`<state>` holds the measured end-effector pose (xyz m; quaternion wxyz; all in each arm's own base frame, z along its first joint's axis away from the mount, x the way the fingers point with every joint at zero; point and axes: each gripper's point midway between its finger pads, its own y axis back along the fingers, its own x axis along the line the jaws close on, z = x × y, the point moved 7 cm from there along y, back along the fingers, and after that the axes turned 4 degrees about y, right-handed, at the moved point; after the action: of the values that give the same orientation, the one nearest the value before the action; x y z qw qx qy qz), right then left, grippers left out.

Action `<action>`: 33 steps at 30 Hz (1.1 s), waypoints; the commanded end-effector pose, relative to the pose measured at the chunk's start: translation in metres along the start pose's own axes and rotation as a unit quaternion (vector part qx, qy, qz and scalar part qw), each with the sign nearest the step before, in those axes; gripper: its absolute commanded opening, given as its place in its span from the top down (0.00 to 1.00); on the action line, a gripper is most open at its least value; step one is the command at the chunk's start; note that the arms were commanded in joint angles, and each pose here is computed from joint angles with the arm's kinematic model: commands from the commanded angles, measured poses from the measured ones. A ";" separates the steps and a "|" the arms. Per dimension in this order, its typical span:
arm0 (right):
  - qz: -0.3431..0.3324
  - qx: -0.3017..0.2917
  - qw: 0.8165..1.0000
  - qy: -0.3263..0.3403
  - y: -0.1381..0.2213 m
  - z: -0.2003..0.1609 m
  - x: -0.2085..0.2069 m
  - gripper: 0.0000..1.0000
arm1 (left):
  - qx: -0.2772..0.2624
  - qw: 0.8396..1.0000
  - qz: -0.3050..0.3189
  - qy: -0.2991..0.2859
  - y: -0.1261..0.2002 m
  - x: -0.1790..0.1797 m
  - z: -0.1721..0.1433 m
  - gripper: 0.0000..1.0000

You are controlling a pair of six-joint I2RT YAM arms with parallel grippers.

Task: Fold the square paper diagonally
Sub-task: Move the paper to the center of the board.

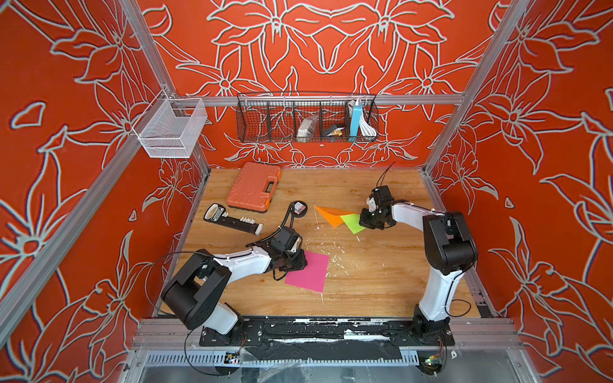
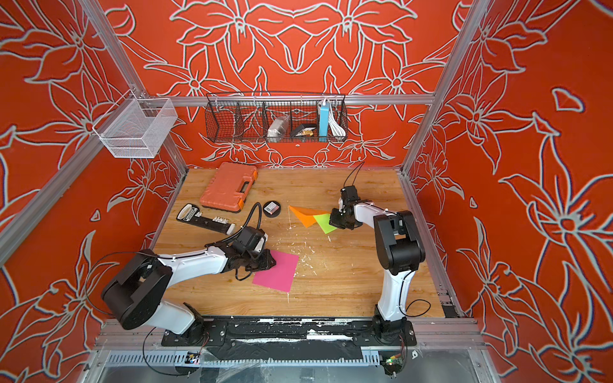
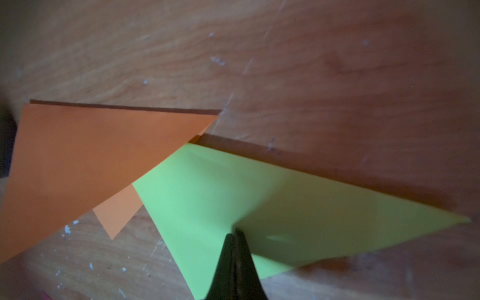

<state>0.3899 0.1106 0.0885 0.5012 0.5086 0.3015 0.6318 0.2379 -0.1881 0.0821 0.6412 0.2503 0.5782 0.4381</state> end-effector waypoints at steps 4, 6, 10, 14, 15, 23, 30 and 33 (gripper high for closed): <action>0.025 0.012 0.999 0.041 0.046 -0.015 0.017 0.96 | 0.023 1.000 0.014 0.000 -0.026 -0.010 0.008 0.77; 0.035 0.008 0.997 0.064 0.065 -0.028 0.022 0.89 | 0.030 0.999 0.012 -0.004 -0.034 -0.016 0.010 0.78; 0.075 0.008 0.994 0.084 0.095 -0.063 0.026 0.77 | 0.039 0.999 0.009 -0.021 -0.046 -0.028 0.008 0.78; 0.104 -0.004 0.991 0.085 0.115 -0.095 0.025 0.67 | 0.042 0.999 0.007 -0.031 -0.053 -0.037 0.005 0.78; 0.108 -0.005 0.990 0.086 0.118 -0.100 0.024 0.65 | 0.045 0.998 0.003 -0.034 -0.053 -0.040 0.005 0.78; 0.132 0.019 0.986 0.096 0.119 -0.122 0.023 0.37 | 0.024 0.998 -0.025 -0.061 -0.027 -0.072 0.010 0.71; 0.175 0.056 0.976 0.112 0.101 -0.128 0.035 0.31 | -0.001 0.997 -0.019 -0.078 0.010 -0.074 0.009 0.60; 0.184 0.065 0.974 0.113 0.091 -0.127 0.040 0.30 | -0.017 0.997 -0.005 -0.081 0.025 -0.066 0.007 0.56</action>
<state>0.2423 0.1279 0.1519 0.3311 0.5057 0.2994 0.7383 0.2511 -0.2475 0.1378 0.7030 0.2514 0.5310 0.4009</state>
